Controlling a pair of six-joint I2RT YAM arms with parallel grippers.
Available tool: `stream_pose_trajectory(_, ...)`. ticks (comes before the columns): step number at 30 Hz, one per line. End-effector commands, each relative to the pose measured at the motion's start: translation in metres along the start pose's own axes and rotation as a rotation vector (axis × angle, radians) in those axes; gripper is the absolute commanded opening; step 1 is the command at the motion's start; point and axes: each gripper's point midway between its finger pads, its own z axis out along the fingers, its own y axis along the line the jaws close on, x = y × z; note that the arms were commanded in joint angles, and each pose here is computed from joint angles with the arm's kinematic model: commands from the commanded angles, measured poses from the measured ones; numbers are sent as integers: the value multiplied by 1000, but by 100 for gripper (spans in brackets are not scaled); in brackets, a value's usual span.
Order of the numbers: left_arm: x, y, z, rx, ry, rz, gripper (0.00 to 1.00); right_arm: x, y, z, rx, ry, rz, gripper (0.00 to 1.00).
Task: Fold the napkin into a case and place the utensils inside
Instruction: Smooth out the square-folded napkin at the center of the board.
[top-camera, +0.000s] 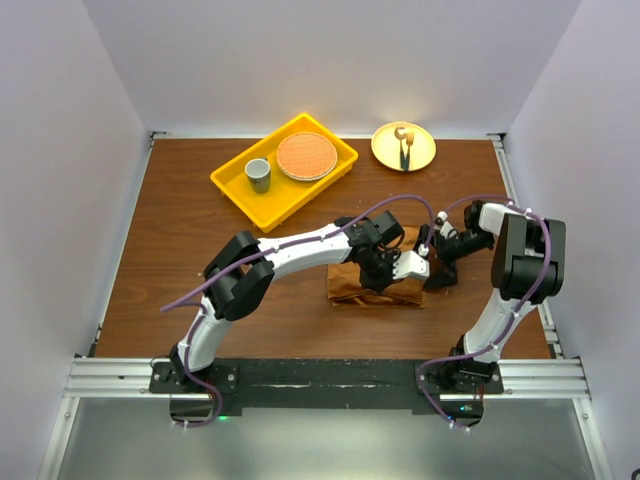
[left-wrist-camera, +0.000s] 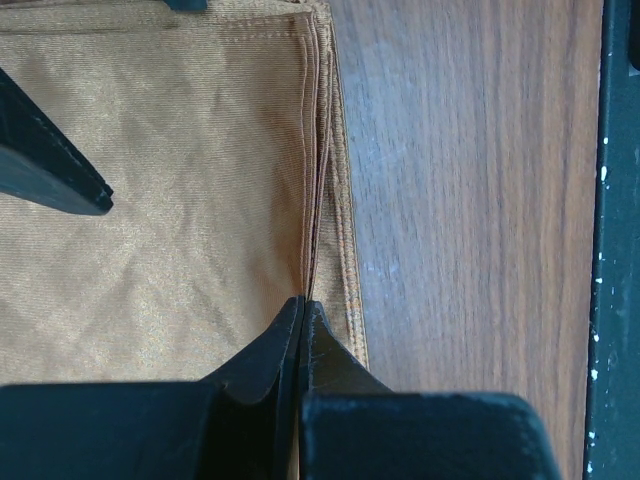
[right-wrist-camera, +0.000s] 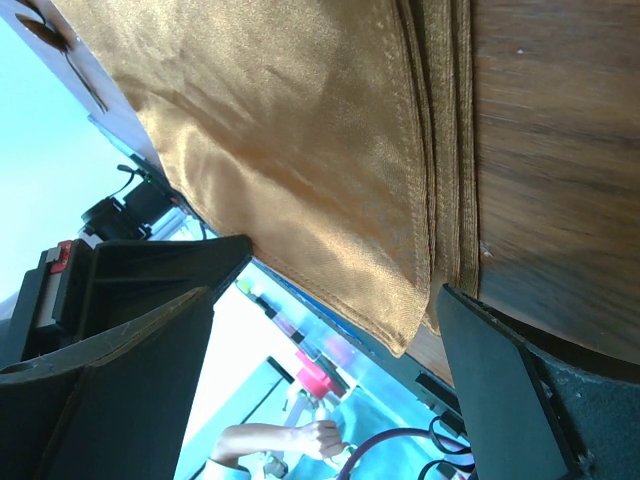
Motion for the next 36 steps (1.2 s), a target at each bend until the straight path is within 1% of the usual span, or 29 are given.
stream_pose_trajectory(1,-13,-2,-8,-7,-40,21,0,3,2,2,-13,3,15,98)
stream_pose_trajectory(14,-30,-1,-13,-2,-76,26,0,1,-12,9,30,11,39,98)
stream_pose_trajectory(24,-43,0,-20,-4,-106,28,0,0,-12,9,32,10,42,98)
stream_pose_trajectory(36,-45,-8,-15,25,-114,24,0,0,-13,8,41,7,42,98)
